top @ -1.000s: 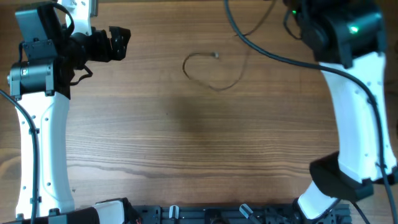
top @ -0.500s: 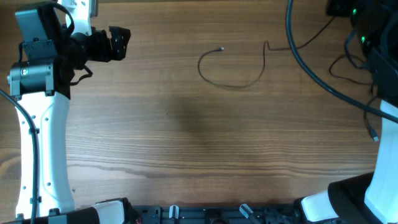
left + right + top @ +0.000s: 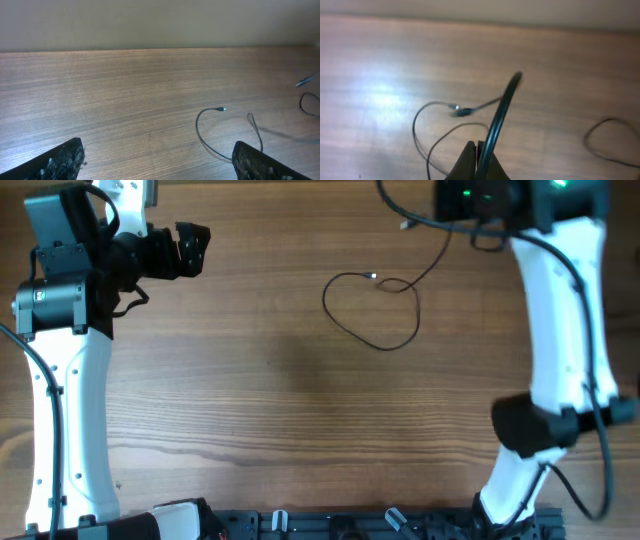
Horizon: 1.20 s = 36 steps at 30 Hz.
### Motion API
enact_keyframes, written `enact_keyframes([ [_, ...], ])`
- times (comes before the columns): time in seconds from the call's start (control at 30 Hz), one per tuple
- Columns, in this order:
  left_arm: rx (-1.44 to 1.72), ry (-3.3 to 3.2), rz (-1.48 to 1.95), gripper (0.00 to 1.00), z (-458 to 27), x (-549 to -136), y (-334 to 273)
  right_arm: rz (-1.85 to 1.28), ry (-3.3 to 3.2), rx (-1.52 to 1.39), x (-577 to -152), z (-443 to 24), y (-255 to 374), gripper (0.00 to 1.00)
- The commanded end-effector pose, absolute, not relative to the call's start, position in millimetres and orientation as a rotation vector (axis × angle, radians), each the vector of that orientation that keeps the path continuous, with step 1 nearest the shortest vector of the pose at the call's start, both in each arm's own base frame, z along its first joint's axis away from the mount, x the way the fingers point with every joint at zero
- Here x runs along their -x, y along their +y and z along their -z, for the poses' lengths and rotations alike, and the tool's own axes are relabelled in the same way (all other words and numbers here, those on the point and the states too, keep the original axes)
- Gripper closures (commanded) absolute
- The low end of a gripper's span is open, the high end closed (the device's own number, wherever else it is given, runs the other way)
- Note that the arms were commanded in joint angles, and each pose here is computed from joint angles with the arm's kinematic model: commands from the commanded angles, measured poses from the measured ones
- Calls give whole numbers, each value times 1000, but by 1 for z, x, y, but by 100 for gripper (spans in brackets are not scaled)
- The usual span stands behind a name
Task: Untangle cables
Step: 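Release the strand and move the right gripper back over the cables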
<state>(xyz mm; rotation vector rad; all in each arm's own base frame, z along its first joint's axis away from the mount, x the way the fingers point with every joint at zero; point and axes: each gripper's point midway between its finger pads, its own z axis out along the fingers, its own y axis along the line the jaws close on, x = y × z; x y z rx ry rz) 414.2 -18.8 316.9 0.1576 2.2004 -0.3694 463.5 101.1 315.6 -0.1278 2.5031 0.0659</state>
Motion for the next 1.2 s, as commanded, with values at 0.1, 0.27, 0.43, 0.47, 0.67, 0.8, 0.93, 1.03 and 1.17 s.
enact_keyframes([
  [0.1,-150,2196,358,3,-318,-413,-16,-131,2724,174,-470,-236,125,96],
  [0.27,-150,2197,359,3,-318,-413,-16,-188,2787,261,-466,-211,142,96],
  [0.43,-151,2197,359,3,-318,-413,-16,-188,2862,258,-454,-195,151,95],
  [0.47,-151,2197,359,3,-318,-413,-16,-184,2876,246,-451,-194,152,95],
  [0.67,-149,2201,361,3,-317,-413,-16,-126,2962,139,-441,-173,163,95],
  [0.8,-161,2196,383,3,-318,-412,-19,-91,2999,129,-440,-158,164,95],
  [0.93,-162,2196,386,3,-318,-412,-20,-80,3026,120,-440,-147,163,95],
  [1.03,-162,2196,386,3,-318,-412,-20,-44,3046,99,-439,-138,159,95],
  [1.17,-160,2203,388,3,-317,-411,-20,83,3055,31,-441,-125,142,95],
])
